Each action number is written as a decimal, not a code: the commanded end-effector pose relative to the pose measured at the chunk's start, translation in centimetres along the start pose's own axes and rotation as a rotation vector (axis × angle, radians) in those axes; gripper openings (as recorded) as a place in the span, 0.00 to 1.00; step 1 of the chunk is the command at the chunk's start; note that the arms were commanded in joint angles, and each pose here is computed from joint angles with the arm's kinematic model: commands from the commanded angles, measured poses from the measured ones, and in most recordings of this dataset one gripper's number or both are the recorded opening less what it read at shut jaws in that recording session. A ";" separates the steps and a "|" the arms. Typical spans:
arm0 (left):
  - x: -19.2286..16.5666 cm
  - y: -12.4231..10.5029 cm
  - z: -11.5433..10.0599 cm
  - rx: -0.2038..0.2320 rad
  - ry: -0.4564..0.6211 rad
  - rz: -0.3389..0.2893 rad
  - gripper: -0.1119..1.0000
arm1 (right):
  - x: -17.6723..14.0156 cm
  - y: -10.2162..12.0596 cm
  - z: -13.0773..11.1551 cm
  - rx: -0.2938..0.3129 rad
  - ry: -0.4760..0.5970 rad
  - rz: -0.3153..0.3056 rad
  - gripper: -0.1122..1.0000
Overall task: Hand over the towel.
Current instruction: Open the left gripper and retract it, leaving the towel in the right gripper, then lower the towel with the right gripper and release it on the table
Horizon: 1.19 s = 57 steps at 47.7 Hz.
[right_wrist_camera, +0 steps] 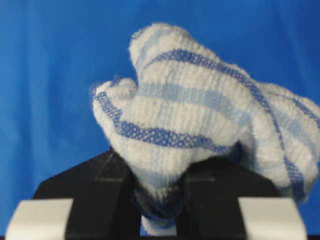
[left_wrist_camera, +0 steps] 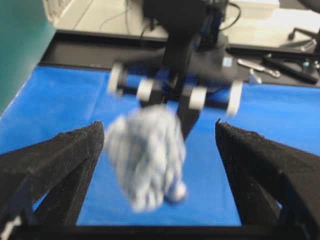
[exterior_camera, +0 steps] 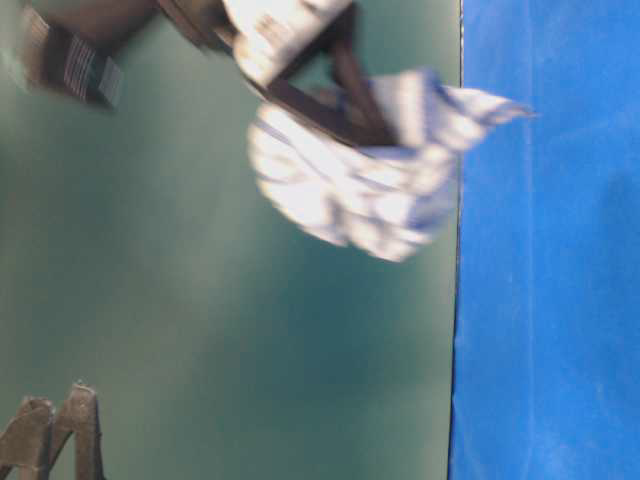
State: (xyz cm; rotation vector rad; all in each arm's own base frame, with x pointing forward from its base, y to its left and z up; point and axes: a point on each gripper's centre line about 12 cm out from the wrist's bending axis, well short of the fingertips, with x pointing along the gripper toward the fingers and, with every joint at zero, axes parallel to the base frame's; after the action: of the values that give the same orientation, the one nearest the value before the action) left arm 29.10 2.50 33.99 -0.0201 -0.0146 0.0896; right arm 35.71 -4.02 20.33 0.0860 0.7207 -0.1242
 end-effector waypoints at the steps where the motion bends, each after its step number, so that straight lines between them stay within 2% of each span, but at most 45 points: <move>1: 0.0 -0.2 0.8 -0.002 -0.029 -0.006 0.95 | 1.8 0.0 0.6 0.000 0.064 -0.004 0.27; 7: 0.0 -0.1 0.8 0.000 -0.028 -0.005 0.95 | 5.4 -0.2 -0.7 -0.007 0.156 -0.009 0.27; 15: 0.1 -0.1 0.6 0.000 -0.021 -0.005 0.95 | 8.5 -0.3 -1.6 -0.006 0.204 -0.012 0.27; 46: 0.1 -0.1 0.2 0.001 -0.012 -0.005 0.95 | 8.6 -0.2 -1.2 0.019 0.191 -0.013 0.28; 48: 0.1 -0.1 0.2 0.000 -0.011 -0.004 0.95 | 8.5 -0.2 -1.2 0.026 0.191 -0.014 0.32; 53: 0.1 -0.1 0.2 0.000 -0.012 -0.004 0.95 | 7.4 -0.2 -0.7 0.029 0.184 -0.014 0.59; 57: 0.1 -0.1 0.2 0.001 -0.012 -0.005 0.95 | 5.7 -0.2 0.1 0.026 0.158 -0.013 0.74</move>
State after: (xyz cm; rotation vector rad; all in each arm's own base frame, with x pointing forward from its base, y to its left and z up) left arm 29.17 2.46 33.43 -0.0206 0.0007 0.0882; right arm 40.22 -4.65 13.58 0.1184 0.9462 -0.1390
